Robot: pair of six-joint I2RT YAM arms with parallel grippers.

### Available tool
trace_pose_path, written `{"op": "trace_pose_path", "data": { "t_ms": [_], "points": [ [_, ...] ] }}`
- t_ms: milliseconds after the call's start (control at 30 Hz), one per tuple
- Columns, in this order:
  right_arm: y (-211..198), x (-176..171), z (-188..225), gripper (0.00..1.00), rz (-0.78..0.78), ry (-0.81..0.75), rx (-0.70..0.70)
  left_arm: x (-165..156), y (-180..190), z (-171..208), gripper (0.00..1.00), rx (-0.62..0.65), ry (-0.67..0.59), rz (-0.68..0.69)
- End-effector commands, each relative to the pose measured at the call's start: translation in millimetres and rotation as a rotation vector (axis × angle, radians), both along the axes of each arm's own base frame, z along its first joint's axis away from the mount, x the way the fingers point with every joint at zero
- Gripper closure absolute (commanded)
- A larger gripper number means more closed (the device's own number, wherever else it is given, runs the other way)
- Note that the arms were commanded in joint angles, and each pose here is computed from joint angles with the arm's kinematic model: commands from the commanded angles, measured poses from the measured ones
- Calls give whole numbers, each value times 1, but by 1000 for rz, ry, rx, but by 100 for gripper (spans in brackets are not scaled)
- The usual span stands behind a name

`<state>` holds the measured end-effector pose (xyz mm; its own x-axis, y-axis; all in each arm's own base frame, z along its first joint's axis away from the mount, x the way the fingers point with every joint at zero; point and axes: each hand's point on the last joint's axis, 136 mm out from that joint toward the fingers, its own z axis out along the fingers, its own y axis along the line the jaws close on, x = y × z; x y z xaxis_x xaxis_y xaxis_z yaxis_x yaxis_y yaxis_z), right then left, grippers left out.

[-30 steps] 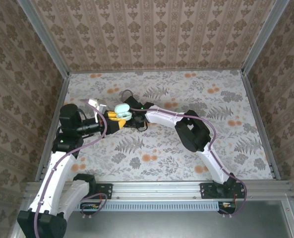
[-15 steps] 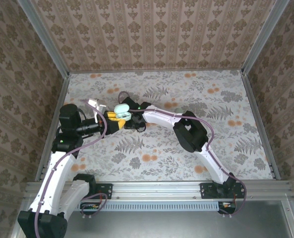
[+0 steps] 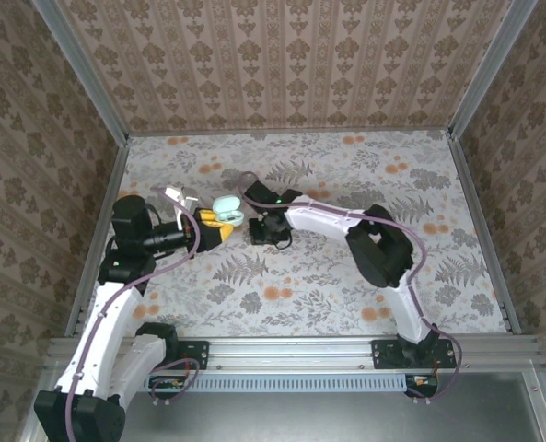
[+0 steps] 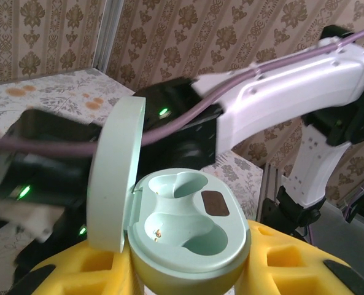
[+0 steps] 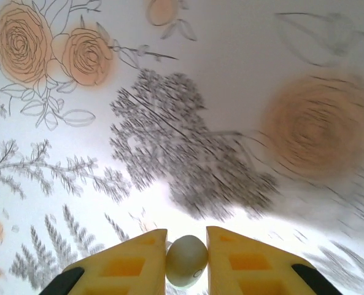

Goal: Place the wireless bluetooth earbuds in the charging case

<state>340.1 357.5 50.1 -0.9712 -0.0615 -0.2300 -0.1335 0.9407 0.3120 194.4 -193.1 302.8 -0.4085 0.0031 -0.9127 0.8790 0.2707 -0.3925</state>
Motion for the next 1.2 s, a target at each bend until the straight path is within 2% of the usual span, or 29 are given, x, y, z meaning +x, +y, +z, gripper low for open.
{"op": "trace_pose_path", "data": {
  "t_ms": [0, 300, 700, 833, 1033, 1167],
  "points": [
    [-22, -4, 44, 79, 2, -52, 42, -4, -4, 4, 80, -9, -62, -18],
    [-76, -38, 75, 82, -29, -21, 117, 1, -32, -23, 80, 24, -71, -55],
    [-130, -71, 152, 82, -41, -131, 163, 18, -63, -48, 81, 24, -108, -85],
    [-128, -80, 178, 82, -12, -185, 242, 12, -75, -46, 81, -11, -162, -107],
    [-117, -87, 206, 84, -10, -216, 383, 14, -83, -48, 81, -12, -173, -115],
    [-116, -90, 228, 85, -2, -275, 400, 13, -87, -52, 81, 14, -195, -113]
  ]
}}
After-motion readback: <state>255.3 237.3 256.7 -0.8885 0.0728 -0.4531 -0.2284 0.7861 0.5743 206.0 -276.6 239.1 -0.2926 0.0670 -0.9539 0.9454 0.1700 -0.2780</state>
